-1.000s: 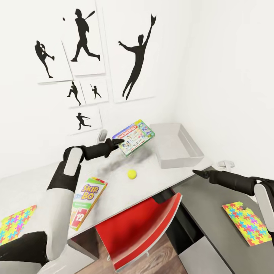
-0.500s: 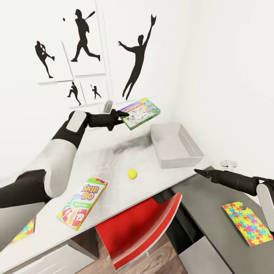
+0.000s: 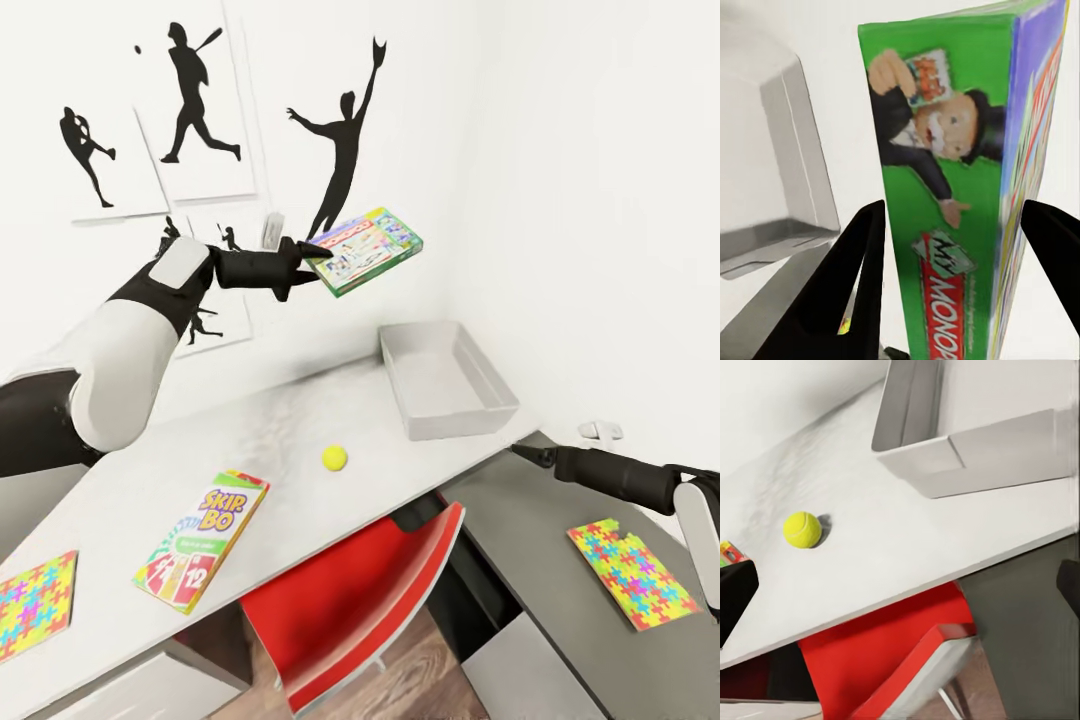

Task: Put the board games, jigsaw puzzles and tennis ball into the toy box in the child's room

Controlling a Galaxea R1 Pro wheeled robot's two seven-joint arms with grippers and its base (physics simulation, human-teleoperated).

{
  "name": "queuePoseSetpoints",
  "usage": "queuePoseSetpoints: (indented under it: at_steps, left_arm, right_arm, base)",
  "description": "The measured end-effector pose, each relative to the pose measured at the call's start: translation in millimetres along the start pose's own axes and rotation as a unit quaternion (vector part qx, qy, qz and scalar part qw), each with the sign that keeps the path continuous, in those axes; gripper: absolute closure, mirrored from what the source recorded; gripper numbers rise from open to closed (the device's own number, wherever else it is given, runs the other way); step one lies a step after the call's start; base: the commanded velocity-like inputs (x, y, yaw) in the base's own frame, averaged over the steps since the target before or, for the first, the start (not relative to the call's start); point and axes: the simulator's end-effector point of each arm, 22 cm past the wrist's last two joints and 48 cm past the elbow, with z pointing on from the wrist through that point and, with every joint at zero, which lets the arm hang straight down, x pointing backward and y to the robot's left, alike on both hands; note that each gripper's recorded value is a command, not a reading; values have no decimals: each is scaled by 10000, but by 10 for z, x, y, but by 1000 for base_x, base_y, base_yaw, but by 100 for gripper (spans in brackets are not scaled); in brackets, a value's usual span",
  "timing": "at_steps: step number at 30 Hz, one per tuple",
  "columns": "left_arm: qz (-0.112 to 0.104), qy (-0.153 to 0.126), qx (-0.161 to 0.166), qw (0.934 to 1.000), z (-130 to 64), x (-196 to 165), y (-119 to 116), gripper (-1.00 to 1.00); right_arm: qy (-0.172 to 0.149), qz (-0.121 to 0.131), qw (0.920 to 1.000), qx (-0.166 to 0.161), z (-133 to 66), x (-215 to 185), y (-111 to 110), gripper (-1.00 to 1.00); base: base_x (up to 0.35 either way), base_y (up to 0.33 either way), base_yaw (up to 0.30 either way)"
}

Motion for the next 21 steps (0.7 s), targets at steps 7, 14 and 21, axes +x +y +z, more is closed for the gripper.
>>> queuePoseSetpoints:
  at_steps: [7,14,21]
  left_arm:
    - [80,236,-338,9991,18,193,382,100]
    - [-8,295,-522,9982,-76,277,745,100]
    - [-20,250,-662,9975,-215,226,937,100]
  right_arm:
    - [4,5,10000,-4,1,5,-2,-100]
    - [1,-4,10000,7,-5,-1,-8,-100]
    - [32,-22,10000,1,7,19,5,-100]
  base:
    - [0,0,-249]
    - [0,0,-264]
    - [0,0,-275]
